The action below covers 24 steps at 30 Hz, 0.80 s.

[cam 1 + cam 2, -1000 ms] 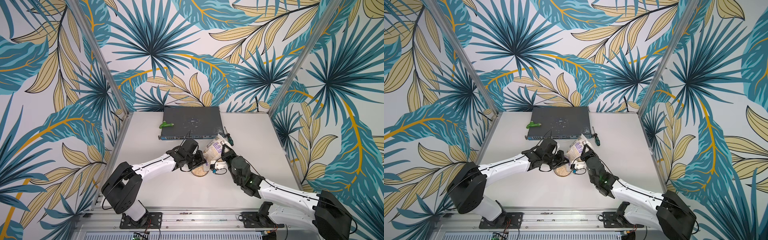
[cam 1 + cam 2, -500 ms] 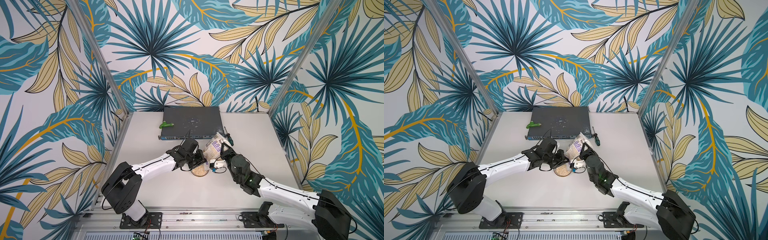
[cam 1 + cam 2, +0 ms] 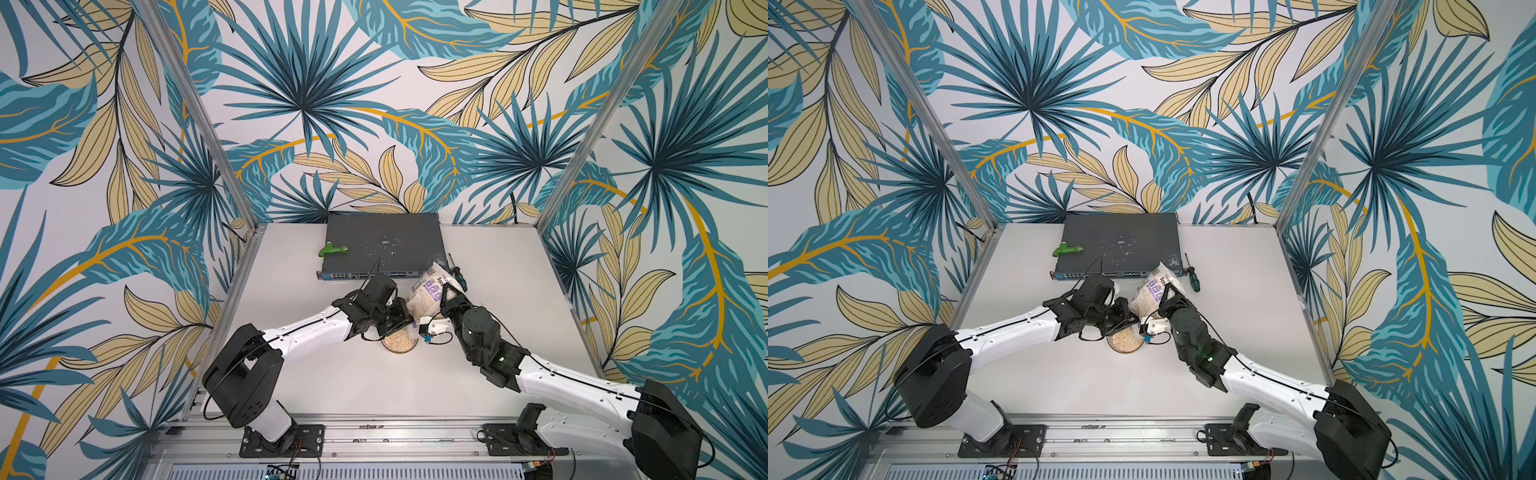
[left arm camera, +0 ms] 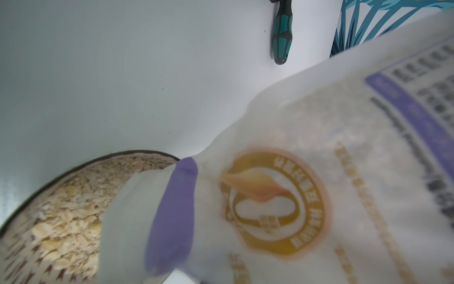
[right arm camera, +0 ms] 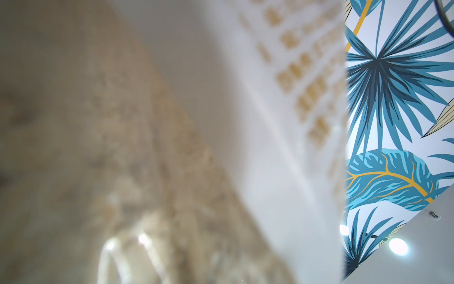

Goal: Pour the oats into the breakfast bowl
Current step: Pour the oats into the bowl.

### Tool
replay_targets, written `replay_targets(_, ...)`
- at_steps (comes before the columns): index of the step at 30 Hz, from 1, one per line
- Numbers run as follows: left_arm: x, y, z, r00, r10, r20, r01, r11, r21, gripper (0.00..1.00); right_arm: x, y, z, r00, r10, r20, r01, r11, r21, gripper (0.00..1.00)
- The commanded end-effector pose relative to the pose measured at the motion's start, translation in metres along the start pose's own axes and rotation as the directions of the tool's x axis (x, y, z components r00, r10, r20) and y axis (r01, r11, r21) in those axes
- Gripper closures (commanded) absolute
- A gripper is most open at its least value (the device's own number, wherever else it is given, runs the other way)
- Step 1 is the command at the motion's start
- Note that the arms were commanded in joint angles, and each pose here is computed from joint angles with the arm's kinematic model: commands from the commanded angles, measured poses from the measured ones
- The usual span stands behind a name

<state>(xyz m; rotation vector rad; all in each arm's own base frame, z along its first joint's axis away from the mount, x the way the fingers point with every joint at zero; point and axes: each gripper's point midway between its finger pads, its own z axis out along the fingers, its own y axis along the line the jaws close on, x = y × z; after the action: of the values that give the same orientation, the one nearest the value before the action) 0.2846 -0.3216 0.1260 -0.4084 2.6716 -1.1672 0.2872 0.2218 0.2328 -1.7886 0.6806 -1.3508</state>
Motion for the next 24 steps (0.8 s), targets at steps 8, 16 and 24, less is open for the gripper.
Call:
replay_targets(8,0.002,0.054,0.004,0.998,-0.056,0.017,0.058,0.979,-0.197,1.00,0.084,-0.108,-0.029,0.904,0.417,-0.098,-0.356,0.858,0.371,1.00)
replay_targets(16,0.007,0.059,0.009,0.998,-0.059,0.012,0.060,0.976,-0.208,1.00,0.078,-0.105,-0.028,0.905,0.417,-0.086,-0.361,0.858,0.366,1.00)
replay_targets(24,0.007,0.061,0.008,0.998,-0.060,0.012,0.061,0.976,-0.209,1.00,0.069,-0.093,-0.026,0.906,0.415,-0.085,-0.363,0.864,0.350,1.00)
